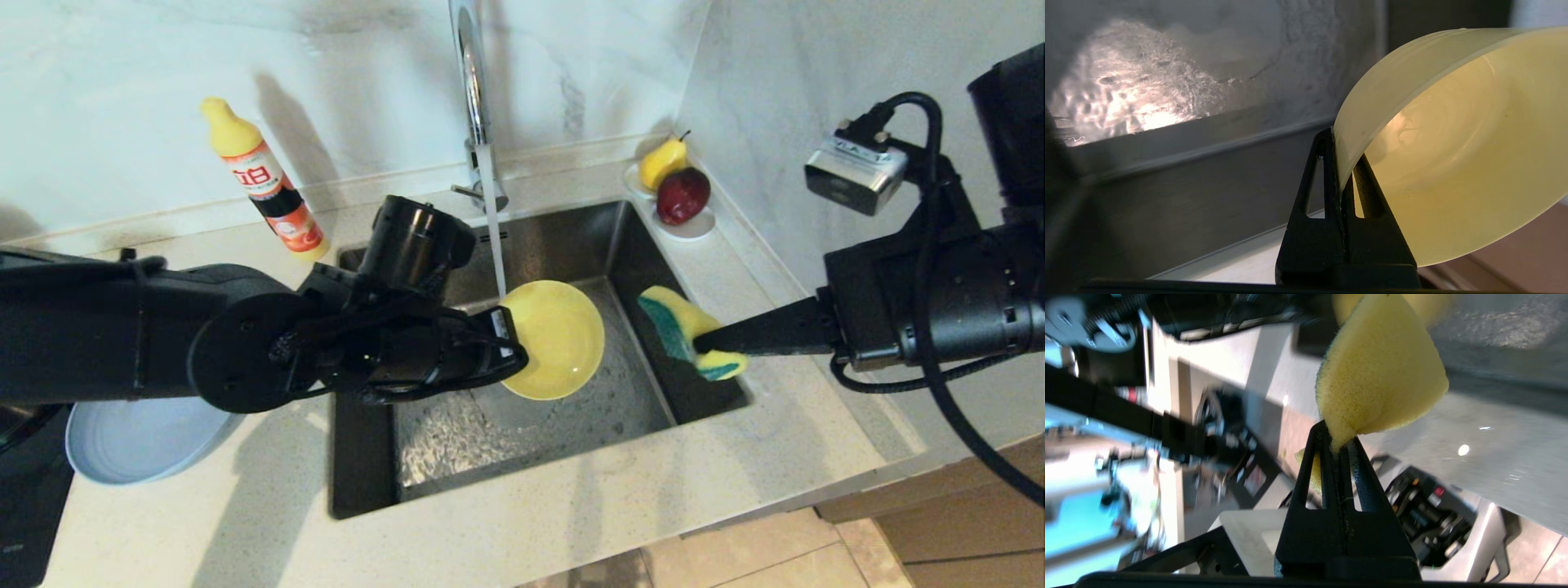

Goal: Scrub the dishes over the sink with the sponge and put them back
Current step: Wipe the bowl

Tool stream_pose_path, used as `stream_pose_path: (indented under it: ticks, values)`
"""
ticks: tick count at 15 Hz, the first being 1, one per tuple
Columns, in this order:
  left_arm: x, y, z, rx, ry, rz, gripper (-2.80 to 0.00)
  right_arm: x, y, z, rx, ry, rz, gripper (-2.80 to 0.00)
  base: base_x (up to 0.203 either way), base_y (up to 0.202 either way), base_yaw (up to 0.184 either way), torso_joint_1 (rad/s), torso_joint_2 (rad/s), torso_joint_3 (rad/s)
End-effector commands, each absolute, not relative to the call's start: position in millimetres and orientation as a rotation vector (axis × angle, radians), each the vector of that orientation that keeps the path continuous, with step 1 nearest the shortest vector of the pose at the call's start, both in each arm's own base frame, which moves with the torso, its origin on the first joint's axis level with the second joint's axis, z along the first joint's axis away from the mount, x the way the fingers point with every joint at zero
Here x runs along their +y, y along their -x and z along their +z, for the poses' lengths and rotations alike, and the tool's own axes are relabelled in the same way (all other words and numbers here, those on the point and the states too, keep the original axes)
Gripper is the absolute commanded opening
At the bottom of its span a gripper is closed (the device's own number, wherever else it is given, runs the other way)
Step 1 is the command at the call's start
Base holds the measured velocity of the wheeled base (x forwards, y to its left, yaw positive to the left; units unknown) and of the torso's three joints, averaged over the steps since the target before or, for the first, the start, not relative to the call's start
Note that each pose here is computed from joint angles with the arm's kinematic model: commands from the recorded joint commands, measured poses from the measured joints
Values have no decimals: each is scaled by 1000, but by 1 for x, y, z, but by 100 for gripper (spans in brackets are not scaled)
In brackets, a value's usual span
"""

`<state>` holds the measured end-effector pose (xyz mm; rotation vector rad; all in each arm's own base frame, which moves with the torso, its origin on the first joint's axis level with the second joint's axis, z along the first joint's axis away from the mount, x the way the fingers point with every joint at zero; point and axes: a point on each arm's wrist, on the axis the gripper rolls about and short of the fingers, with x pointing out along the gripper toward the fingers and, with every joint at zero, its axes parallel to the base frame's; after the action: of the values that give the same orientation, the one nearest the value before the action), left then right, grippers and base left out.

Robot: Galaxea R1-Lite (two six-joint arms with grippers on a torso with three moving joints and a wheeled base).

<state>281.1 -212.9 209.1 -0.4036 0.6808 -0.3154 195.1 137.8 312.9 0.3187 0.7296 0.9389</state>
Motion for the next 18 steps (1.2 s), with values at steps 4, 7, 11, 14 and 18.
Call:
stream_pose_path:
  ticks: [4, 7, 11, 14, 18]
  values:
    - [-233, -289, 199, 664, 413, -255, -280, 181, -208, 302, 833, -274, 1014, -280, 0, 0, 0, 0, 0, 0]
    - [-230, -287, 213, 618, 464, -240, -280, 197, -211, 295, 862, -250, 1015, -280, 0, 0, 0, 0, 0, 0]
    - [-217, -278, 244, 450, 537, -209, -280, 204, -219, 298, 840, -253, 1013, -280, 0, 0, 0, 0, 0, 0]
    - [-207, -265, 265, 366, 562, -238, -280, 208, -224, 313, 786, -261, 1026, -280, 0, 0, 0, 0, 0, 0]
    - [-198, -252, 273, 280, 503, -286, -280, 214, -231, 337, 728, -265, 1022, -280, 0, 0, 0, 0, 0, 0]
